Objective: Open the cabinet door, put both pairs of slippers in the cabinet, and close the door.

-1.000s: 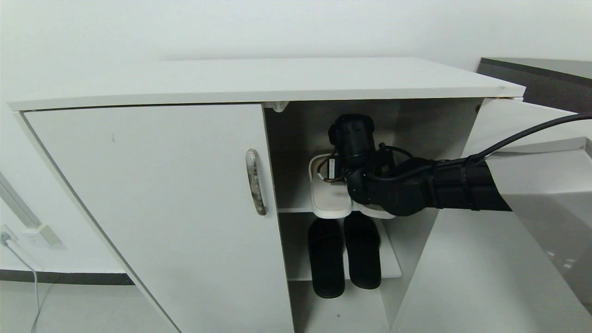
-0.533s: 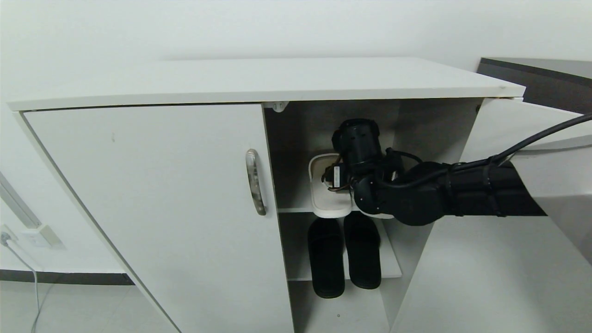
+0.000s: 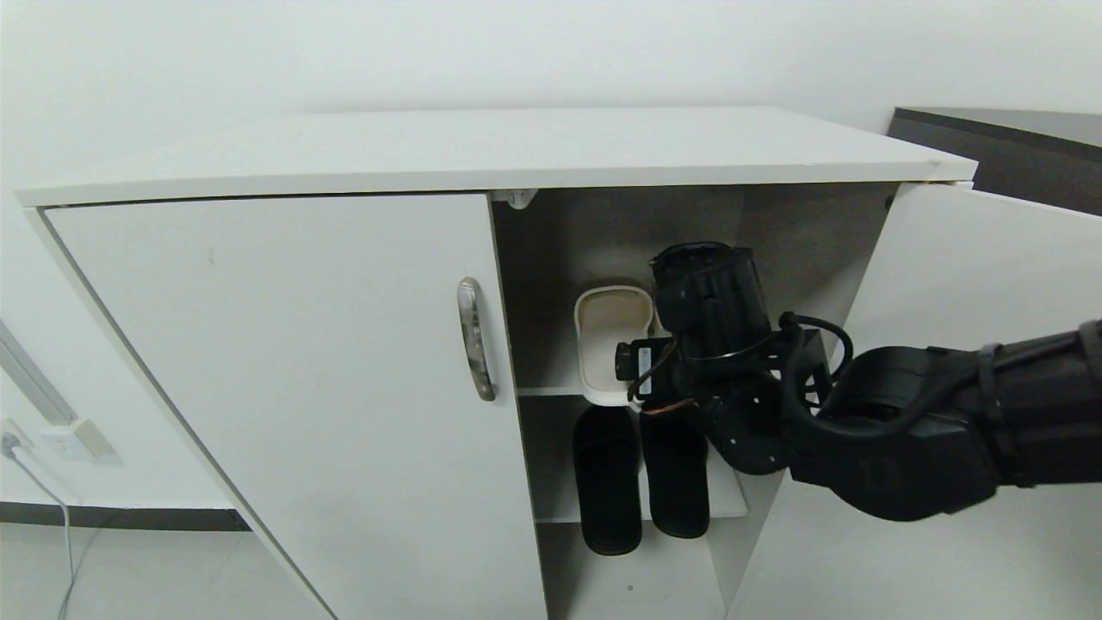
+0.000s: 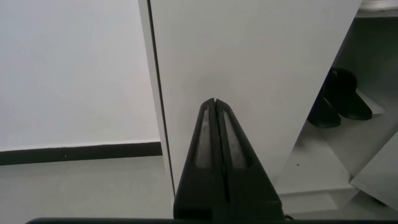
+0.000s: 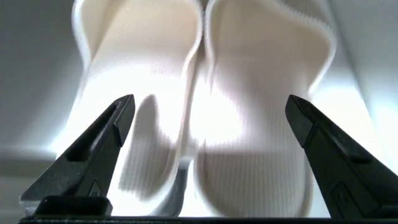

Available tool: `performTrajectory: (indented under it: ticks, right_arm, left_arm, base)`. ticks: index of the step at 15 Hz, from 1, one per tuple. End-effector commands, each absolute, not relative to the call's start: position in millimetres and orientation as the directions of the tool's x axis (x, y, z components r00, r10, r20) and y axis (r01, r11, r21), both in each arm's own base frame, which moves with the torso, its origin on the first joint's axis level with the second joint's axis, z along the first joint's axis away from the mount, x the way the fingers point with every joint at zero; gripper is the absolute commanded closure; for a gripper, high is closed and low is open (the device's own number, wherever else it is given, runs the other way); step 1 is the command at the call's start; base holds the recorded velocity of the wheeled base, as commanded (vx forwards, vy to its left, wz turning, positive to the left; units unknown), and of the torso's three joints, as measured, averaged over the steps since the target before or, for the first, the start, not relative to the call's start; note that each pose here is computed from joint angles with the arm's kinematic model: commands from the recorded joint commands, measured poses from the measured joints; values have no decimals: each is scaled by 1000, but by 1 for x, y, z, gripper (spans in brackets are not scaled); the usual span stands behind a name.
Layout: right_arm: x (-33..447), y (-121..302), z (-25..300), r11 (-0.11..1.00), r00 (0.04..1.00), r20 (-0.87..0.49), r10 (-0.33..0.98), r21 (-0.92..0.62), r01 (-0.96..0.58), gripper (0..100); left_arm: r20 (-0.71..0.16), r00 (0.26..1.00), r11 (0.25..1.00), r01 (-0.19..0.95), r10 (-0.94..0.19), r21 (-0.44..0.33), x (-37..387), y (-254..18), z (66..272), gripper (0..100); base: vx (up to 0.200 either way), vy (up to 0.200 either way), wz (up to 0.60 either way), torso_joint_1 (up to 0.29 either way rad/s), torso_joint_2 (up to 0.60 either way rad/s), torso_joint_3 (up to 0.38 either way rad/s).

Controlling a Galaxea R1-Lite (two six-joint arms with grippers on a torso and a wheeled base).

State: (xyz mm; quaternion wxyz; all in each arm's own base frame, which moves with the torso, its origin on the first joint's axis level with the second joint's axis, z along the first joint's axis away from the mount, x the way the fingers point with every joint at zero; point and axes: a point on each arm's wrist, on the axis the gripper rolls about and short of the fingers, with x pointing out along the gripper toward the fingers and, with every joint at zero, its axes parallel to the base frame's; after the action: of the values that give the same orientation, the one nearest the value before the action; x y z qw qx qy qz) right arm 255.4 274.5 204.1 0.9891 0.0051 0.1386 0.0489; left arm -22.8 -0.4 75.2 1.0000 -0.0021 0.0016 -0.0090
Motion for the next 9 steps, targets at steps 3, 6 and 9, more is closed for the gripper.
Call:
performTrajectory:
  ticks: [3,6,9]
  right_arm:
    - [229,260,204,987,963,-220,156,82,-141,0]
    - [220,260,204,982,963,-202,181,97,-164,100]
    - [216,259,204,980,961,-201,190,95,-174,100]
  left_arm:
    - [-3,1000,1000,18,-18,-3,-23,0,75,100]
    - [-5,1000,1000,18,-18,-3,-23,0,75,100]
    - [-5,1000,1000,18,-18,-3,-23,0,75,100]
  base:
    - [0,0,0,0,0,0]
    - [0,0,0,0,0,0]
    - [0,0,0,0,0,0]
